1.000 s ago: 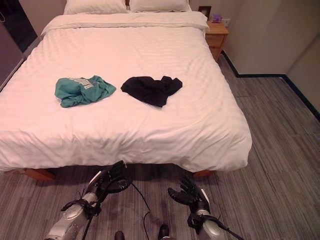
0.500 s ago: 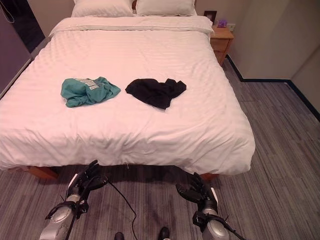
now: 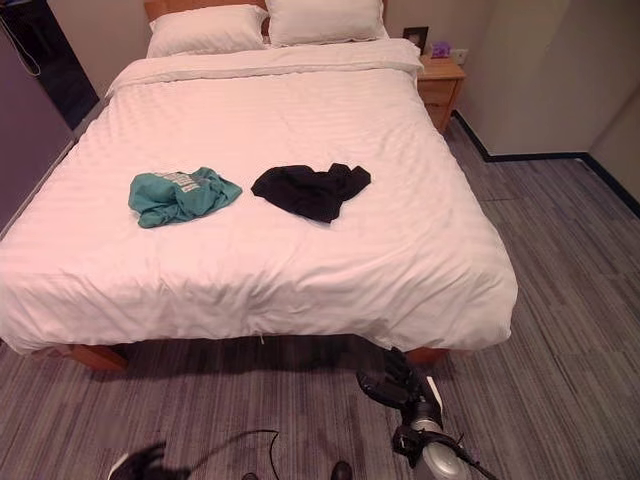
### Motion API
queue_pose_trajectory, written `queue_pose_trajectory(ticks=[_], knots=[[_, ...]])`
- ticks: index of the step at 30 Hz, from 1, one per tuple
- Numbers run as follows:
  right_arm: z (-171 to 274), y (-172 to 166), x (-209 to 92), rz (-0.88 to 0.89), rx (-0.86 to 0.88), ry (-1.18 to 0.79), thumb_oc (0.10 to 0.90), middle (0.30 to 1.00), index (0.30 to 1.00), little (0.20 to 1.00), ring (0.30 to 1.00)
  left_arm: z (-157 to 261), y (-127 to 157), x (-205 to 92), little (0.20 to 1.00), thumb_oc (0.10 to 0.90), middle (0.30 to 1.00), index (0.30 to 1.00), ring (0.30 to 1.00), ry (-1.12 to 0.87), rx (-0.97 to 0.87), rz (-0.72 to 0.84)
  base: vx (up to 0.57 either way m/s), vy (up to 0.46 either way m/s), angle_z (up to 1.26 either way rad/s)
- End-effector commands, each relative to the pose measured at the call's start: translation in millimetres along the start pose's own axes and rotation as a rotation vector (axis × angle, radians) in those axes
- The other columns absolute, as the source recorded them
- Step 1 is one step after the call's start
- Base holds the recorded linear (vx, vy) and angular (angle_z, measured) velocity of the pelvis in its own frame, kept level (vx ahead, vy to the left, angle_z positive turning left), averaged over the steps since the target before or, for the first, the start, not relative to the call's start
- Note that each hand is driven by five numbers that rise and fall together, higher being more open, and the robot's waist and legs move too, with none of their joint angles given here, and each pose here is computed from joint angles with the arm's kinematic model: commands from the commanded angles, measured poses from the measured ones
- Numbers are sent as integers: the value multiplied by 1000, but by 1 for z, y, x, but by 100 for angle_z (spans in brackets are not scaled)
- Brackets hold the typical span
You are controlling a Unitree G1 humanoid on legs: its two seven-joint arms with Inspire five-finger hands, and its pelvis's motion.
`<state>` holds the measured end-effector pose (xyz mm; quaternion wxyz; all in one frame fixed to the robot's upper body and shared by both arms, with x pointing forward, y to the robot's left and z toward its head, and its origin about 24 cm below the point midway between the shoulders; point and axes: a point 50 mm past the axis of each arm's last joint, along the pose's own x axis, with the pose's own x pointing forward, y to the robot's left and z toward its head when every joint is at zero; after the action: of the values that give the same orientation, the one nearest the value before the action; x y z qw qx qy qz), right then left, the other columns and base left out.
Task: Pick up bed clothes into laundry basket.
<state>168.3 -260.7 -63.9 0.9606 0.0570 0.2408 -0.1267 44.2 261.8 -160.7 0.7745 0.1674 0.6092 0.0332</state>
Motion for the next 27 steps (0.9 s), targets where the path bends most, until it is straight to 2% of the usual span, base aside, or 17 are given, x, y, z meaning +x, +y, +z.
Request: queue_pose_trajectory(ticks=[1, 2, 6, 7, 9, 10, 11, 13, 16, 17, 18, 19, 20, 21, 23, 25, 27], knots=[[48, 7, 5, 65, -27, -236, 800, 900, 900, 900, 900, 25, 40, 2, 900, 800, 900, 900, 900, -48, 230, 98, 24, 30, -4], [50, 4, 5, 57, -33, -243, 800, 900, 900, 900, 900, 22, 37, 2, 900, 800, 900, 900, 900, -33, 341, 73, 6, 10, -5], [50, 2, 5, 49, -34, -239, 800, 900, 900, 900, 900, 23, 31, 2, 900, 800, 900, 900, 900, -37, 361, 34, 17, 12, -12], [50, 1, 6, 42, -30, -232, 800, 900, 900, 900, 900, 40, 22, 3, 900, 800, 900, 900, 900, -122, 357, 4, 19, 16, -16], [50, 0, 6, 40, -29, -231, 800, 900, 900, 900, 900, 48, 22, 2, 900, 800, 900, 900, 900, -152, 353, 7, 9, 8, -5], [48, 0, 7, 36, -22, -219, 800, 900, 900, 900, 900, 81, 22, -2, 900, 800, 900, 900, 900, -296, 324, 11, 0, 0, 0], [48, 0, 7, 36, -22, -219, 800, 900, 900, 900, 900, 80, 22, -3, 900, 800, 900, 900, 900, -296, 324, 11, -2, 6, 4], [46, -2, 8, 30, -17, -206, 800, 900, 900, 900, 900, 106, 25, -11, 900, 800, 900, 900, 900, -419, 272, -8, -2, 2, 3], [43, -1, 9, 58, -15, -175, 800, 900, 900, 900, 900, 143, 32, -35, 900, 800, 900, 900, 900, -606, 264, -163, 11, 0, 11], [43, -1, 9, 59, -14, -174, 800, 900, 900, 900, 900, 143, 33, -36, 900, 800, 900, 900, 900, -605, 264, -163, 14, -6, 10], [43, -1, 10, 70, -16, -163, 800, 900, 900, 900, 900, 149, 34, -42, 900, 800, 900, 900, 900, -616, 308, -248, 12, -9, 12], [42, 0, 10, 83, -15, -151, 800, 900, 900, 900, 900, 153, 43, -51, 900, 800, 900, 900, 900, -629, 359, -281, 35, -27, 9], [38, -2, 10, 105, -33, -125, 800, 900, 900, 900, 900, 162, 62, -68, 900, 800, 900, 900, 900, -626, 567, -299, 42, -35, 5], [35, -2, 8, 117, -41, -113, 800, 900, 900, 900, 900, 168, 75, -78, 900, 800, 900, 900, 900, -624, 663, -281, 33, -28, 1], [31, -4, 6, 123, -44, -99, 800, 900, 900, 900, 900, 176, 87, -90, 900, 800, 900, 900, 900, -641, 735, -252, 0, 0, 0], [25, -3, 2, 138, -29, -87, 800, 900, 900, 900, 900, 190, 105, -110, 900, 800, 900, 900, 900, -716, 721, -208, 0, 0, 0], [16, -2, -3, 143, -8, -65, 800, 900, 900, 900, 900, 210, 117, -127, 900, 800, 900, 900, 900, -878, 540, -135, 8, -23, 4]])
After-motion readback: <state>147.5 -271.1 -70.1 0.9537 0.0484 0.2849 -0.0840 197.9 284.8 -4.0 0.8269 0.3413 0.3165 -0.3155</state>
